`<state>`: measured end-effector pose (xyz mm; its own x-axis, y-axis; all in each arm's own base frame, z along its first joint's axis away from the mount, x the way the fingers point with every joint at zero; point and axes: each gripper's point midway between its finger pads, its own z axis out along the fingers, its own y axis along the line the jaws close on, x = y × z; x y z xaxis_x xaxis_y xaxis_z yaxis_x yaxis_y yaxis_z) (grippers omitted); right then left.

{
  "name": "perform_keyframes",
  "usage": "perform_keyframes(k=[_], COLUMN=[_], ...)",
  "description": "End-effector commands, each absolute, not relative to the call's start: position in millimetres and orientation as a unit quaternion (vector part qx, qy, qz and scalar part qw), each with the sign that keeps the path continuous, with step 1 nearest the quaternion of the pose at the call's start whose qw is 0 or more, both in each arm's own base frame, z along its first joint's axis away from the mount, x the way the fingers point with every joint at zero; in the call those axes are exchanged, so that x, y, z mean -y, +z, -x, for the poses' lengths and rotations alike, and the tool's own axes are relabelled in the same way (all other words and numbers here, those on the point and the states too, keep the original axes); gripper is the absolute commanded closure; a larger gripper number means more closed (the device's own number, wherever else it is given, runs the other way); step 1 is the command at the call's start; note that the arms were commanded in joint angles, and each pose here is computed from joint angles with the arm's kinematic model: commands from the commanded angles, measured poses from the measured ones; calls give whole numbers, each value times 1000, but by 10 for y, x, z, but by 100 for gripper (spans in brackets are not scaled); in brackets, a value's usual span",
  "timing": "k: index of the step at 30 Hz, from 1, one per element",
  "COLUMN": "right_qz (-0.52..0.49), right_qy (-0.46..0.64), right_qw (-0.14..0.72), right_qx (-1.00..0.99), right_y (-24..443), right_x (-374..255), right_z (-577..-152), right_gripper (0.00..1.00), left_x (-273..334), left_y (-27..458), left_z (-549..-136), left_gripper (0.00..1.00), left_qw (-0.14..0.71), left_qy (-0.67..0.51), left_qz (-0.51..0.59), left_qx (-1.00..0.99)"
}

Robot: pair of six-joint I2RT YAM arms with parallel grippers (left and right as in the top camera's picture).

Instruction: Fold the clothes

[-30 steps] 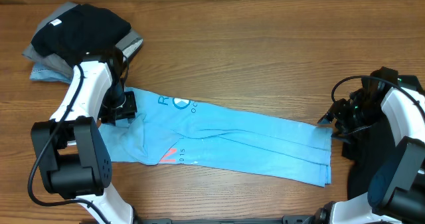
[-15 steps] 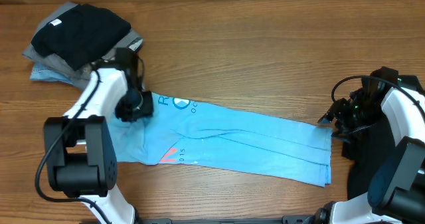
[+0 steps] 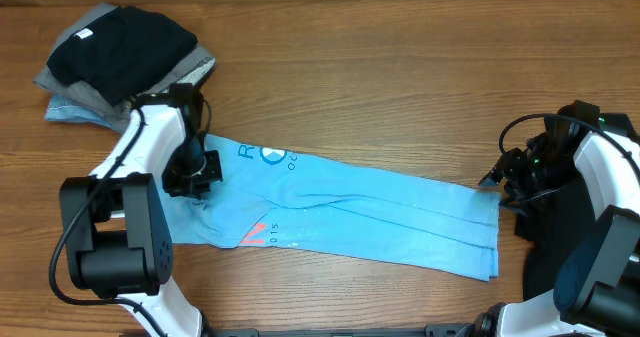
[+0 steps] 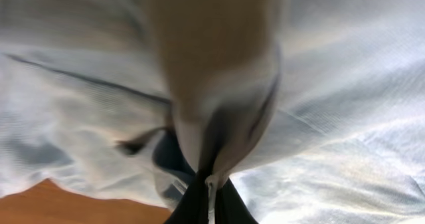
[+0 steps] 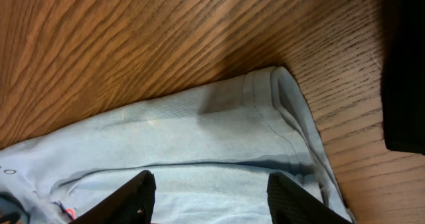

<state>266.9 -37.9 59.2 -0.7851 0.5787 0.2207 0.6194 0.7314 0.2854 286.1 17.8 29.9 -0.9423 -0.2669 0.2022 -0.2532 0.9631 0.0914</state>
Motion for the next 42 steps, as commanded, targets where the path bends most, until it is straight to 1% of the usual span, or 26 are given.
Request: perform_keyframes(k=[1,5,12,15,19,21,22,25,26,28,29,31,36,38,40,42], right_qz=[323,323,323,323,323,323,323,323,323,323,323,323,322,322,323,323], right_qy=[-178,-178,-178,-178,-178,-178,-178,-178,-178,-178,-178,-178,-178,-178,-178,-178], right_qw=[45,45,44,44,44,44,44,44,44,44,43,40,36,38,40,40], right_qx=[928,928,928,928,928,928,928,928,928,928,928,929,929,929,929,929], right_y=[653,654,653,653,653,653,653,653,653,652,652,651,650,650,651,651], right_x=[380,379,381,383,383,383,383,382,382,383,384,389,394,392,389,387], right_z=[-2688,-2686,-2691,-2695,-2695,-2695,-2694,-2693,-2693,-2695,-2695,-2712,-2727,-2718,-2712,-2709], right_gripper=[42,42,42,42,41,42,42,41,42,42,41,41,42,41,42,42], left_x=[-273,-298,-565,-593,-601,-606,-612,-653,-654,-655,-638,-587,-577,-540,-533,-539], left_y=[510,634,788,805,812,817,819,833,832,818,802,753,692,652,605,551], left_z=[-2994,-3014,-2782,-2729,-2711,-2697,-2694,-2687,-2694,-2750,-2798,-2980,-3409,-3483,-3475,-3435], left_gripper=[96,95,91,90,82,73,71,71,68,54,49,46,45,52,61,65], left_qw=[79,66,90,98,102,104,105,102,101,88,79,45,-36,-44,-36,-22], left_qy=[-41,-47,-133,-144,-148,-150,-152,-165,-165,-164,-156,-133,-113,-100,-99,-103], left_qz=[-148,-149,-164,-172,-172,-171,-171,-181,-182,-189,-193,-195,-196,-187,-183,-180], left_qx=[985,986,973,969,969,968,968,964,964,964,965,971,974,976,977,978])
